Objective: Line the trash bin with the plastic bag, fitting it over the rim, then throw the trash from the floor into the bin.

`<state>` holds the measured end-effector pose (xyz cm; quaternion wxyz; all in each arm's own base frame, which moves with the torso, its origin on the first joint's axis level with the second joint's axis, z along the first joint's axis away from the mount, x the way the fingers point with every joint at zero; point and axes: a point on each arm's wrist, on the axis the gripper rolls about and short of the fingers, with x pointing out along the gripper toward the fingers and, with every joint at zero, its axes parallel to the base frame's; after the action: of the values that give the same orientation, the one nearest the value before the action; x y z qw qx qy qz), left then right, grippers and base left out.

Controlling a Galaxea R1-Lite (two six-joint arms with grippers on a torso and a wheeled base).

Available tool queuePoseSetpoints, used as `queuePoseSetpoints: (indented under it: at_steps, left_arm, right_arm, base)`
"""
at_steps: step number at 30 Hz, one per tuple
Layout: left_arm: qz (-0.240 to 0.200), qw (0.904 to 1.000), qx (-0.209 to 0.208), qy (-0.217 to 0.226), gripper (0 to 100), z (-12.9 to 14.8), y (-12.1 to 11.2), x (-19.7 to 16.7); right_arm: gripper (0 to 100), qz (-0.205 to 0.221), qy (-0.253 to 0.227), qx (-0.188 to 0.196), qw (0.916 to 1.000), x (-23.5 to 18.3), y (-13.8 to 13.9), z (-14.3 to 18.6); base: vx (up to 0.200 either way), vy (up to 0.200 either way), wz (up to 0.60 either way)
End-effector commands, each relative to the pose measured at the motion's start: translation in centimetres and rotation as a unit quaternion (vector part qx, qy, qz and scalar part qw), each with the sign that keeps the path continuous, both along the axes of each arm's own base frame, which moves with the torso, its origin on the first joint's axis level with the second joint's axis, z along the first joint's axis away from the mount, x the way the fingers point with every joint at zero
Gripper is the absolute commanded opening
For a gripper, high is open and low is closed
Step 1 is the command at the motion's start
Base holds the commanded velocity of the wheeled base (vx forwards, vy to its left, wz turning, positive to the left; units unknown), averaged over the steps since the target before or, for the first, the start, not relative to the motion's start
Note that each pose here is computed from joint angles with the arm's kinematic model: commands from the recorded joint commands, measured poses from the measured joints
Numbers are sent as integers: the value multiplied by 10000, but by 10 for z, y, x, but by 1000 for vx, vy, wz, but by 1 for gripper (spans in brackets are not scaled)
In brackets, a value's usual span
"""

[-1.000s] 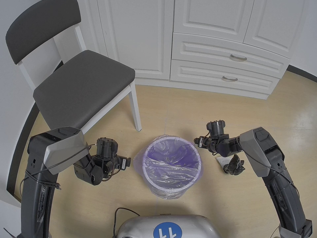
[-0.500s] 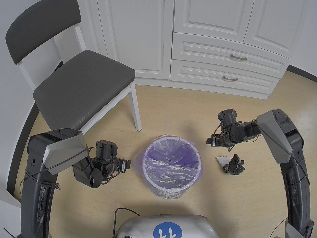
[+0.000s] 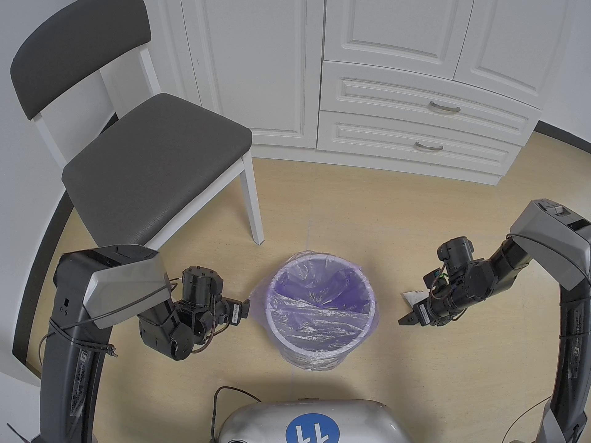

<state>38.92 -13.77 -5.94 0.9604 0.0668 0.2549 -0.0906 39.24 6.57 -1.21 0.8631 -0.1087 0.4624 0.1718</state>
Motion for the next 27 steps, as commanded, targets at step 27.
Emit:
queuePoseSetpoints:
  at_steps: [27]
  left_arm:
    - [240,9981,-430,-373,100,11,15,-28]
  right_arm:
    - [100,-458,-326,593,9967,45,45,-22]
  base:
    - [0,0,0]
